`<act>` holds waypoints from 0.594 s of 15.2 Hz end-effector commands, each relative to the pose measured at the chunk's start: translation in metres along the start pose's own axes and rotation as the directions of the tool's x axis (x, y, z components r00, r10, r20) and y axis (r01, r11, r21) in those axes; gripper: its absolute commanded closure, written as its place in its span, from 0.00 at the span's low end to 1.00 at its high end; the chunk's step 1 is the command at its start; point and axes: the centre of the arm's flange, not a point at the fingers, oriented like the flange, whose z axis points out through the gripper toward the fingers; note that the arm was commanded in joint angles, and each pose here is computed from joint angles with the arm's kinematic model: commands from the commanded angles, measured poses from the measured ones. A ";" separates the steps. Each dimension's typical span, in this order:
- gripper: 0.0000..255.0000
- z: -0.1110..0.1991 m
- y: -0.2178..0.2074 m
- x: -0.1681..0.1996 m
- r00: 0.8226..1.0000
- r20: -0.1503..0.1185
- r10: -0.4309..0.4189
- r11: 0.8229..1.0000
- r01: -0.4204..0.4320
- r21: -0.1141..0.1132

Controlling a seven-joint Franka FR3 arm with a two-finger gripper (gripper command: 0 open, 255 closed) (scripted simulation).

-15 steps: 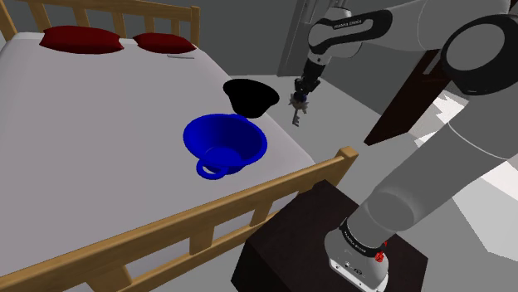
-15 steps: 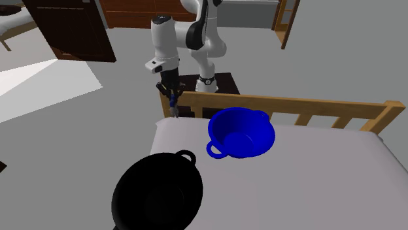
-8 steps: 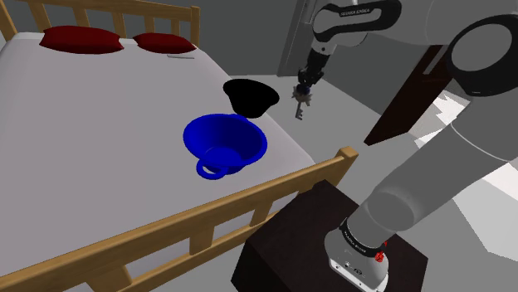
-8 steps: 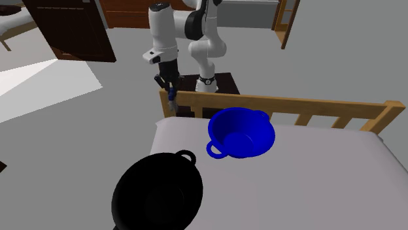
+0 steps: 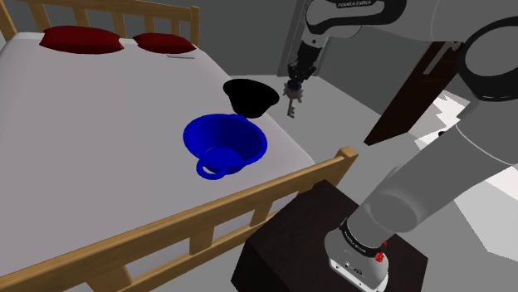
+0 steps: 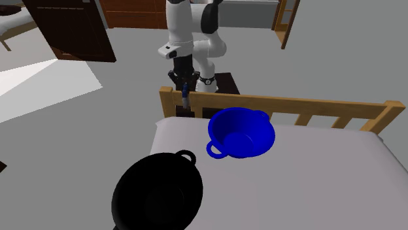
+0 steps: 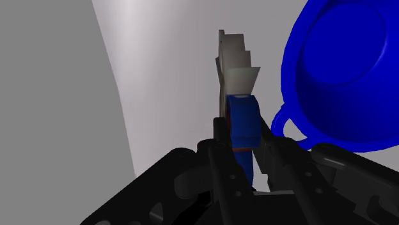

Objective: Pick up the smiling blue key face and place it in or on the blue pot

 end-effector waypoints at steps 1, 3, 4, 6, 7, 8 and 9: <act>1.00 -0.004 -0.028 0.001 1.000 0.000 0.001 1.000 -0.001 0.000; 1.00 -0.009 -0.054 0.001 1.000 0.000 0.001 1.000 -0.001 0.000; 1.00 -0.011 -0.067 0.001 1.000 0.000 0.001 1.000 -0.001 0.000; 1.00 -0.015 -0.093 0.002 1.000 0.000 0.001 1.000 -0.001 0.000; 1.00 -0.017 -0.106 0.002 1.000 0.000 0.001 1.000 -0.001 0.000; 1.00 -0.020 -0.119 0.002 1.000 0.000 0.001 1.000 -0.001 0.000; 1.00 -0.022 -0.132 0.002 1.000 0.000 0.001 1.000 -0.001 0.000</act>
